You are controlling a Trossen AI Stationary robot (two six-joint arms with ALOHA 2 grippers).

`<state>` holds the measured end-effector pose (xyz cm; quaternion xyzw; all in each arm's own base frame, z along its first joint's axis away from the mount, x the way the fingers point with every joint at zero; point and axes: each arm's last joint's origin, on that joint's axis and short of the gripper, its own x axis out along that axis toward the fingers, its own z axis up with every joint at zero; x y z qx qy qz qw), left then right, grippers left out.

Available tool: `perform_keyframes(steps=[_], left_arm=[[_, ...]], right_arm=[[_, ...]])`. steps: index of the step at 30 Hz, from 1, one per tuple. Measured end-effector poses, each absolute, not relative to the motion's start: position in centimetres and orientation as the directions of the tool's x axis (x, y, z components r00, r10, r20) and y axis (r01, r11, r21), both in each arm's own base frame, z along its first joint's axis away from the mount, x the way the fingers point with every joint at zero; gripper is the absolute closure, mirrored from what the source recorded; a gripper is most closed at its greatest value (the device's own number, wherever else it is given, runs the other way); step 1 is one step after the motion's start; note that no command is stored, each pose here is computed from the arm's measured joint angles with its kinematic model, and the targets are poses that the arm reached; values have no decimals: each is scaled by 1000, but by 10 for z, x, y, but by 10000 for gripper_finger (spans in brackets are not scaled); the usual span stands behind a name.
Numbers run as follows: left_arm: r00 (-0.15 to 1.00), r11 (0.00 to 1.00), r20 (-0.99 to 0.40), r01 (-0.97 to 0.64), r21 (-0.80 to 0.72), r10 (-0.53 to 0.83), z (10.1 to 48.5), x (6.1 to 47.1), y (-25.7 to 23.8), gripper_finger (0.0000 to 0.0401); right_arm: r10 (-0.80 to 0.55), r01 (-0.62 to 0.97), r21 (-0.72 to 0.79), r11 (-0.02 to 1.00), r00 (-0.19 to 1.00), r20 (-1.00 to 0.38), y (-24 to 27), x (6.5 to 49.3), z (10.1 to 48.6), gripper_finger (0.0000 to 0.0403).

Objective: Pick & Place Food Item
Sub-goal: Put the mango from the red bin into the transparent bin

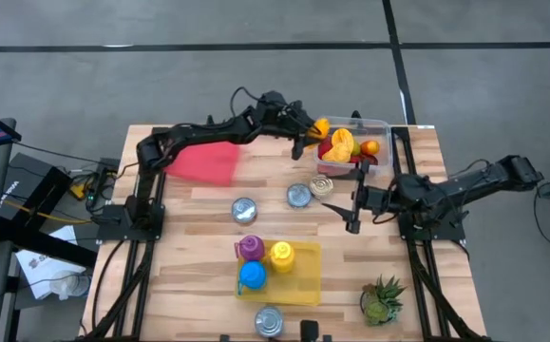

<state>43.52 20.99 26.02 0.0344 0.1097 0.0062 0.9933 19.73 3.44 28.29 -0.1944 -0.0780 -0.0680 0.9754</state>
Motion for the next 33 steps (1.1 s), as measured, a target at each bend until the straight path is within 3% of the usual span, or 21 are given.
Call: perform_keyframes(steps=[12,22,29,33], left_arm=[[990,991,-139,29,134,-10,241,472,207,204],[981,996,-195,-5,89,22,227,476,207,204],[979,997,-198,-45,67,58,233,475,206,62],[976,997,-205,-72,40,78,233,474,207,38]], right_arm=[[-111,161,-384,909,983,149,37,196,281,97],[-107,155,-381,911,984,143,38,196,280,97],[-153,194,-380,905,979,136,36,196,279,97],[-165,205,-382,901,977,135,35,196,279,97]])
